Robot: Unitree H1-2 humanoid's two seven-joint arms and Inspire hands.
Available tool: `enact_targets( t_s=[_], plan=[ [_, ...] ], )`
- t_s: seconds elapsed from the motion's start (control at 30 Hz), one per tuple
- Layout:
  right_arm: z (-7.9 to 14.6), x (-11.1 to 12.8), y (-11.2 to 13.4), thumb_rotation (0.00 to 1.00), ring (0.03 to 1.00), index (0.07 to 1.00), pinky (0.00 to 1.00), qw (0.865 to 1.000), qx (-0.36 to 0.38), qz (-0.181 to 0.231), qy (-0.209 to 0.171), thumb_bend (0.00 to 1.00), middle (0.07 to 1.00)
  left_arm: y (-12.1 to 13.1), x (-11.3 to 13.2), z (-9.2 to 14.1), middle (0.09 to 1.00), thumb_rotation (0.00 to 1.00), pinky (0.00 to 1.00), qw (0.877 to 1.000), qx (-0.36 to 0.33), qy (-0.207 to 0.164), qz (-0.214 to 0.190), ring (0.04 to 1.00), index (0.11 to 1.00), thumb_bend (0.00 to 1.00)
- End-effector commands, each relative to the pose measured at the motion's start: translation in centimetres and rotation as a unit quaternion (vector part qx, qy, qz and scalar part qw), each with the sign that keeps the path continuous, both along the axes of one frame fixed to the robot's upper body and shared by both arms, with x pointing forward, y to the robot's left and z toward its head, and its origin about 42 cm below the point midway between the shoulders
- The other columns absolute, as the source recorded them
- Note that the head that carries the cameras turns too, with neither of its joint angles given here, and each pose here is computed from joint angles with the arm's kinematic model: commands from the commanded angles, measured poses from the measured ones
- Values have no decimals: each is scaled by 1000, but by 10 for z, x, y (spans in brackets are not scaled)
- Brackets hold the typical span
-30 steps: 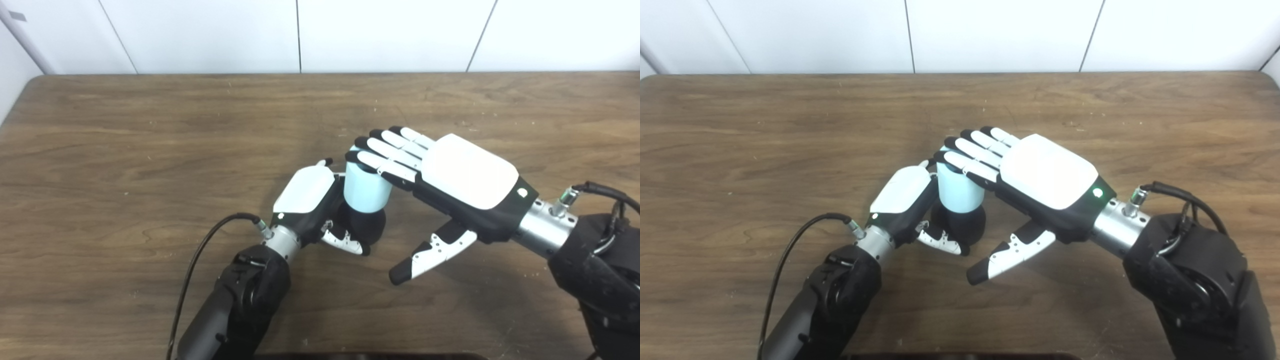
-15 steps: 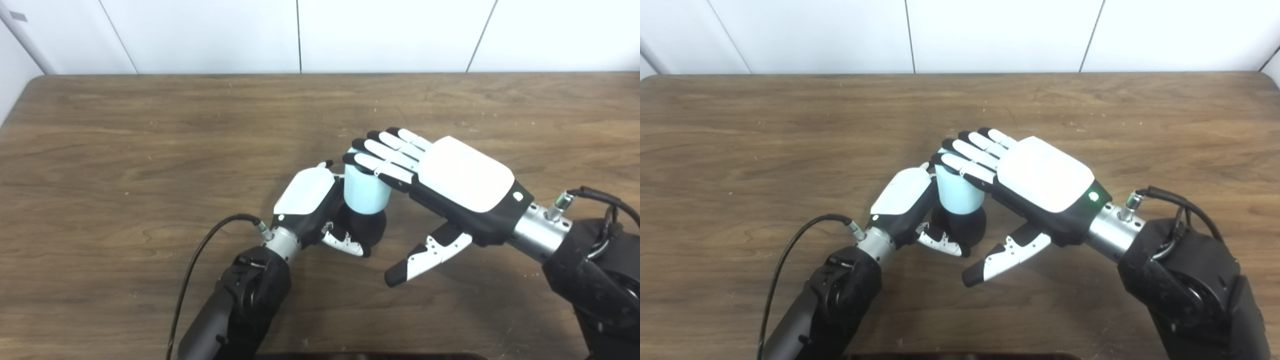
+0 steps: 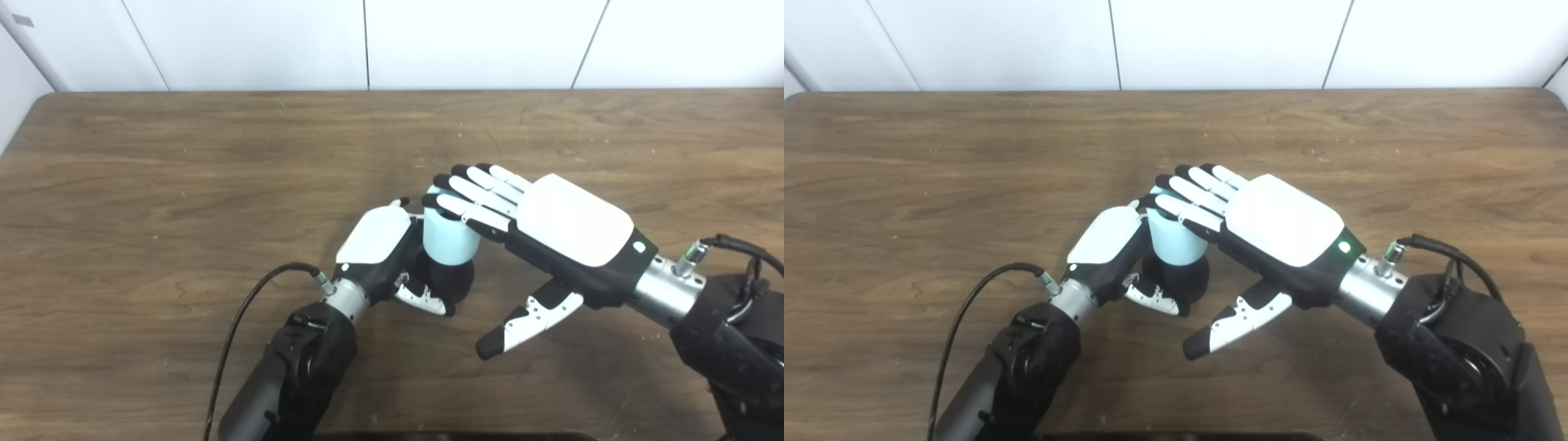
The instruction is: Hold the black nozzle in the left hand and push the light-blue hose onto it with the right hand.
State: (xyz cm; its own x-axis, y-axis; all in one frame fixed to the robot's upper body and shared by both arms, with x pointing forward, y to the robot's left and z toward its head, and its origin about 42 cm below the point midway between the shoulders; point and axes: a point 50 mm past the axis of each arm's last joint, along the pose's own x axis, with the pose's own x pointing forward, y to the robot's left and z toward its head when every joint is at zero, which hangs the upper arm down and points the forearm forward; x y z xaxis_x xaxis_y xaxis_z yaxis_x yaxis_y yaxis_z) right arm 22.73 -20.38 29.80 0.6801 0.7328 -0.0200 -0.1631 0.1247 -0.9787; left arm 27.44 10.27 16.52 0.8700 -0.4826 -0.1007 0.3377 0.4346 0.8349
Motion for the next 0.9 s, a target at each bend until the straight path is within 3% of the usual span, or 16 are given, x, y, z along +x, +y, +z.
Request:
enact_targets(
  t_s=[0.0,0.87],
  plan=[
    [-10,-4,-6,978,1000,934,1000,999,-37,1,36,700,1000,0,-8,-21,527,0,1000,997,23,68,-8,739,449,517],
    [-27,4,-8,966,1000,952,1000,996,-46,-7,70,690,1000,-2,-8,-19,512,0,1000,998,24,63,-11,723,464,520]
  ],
)
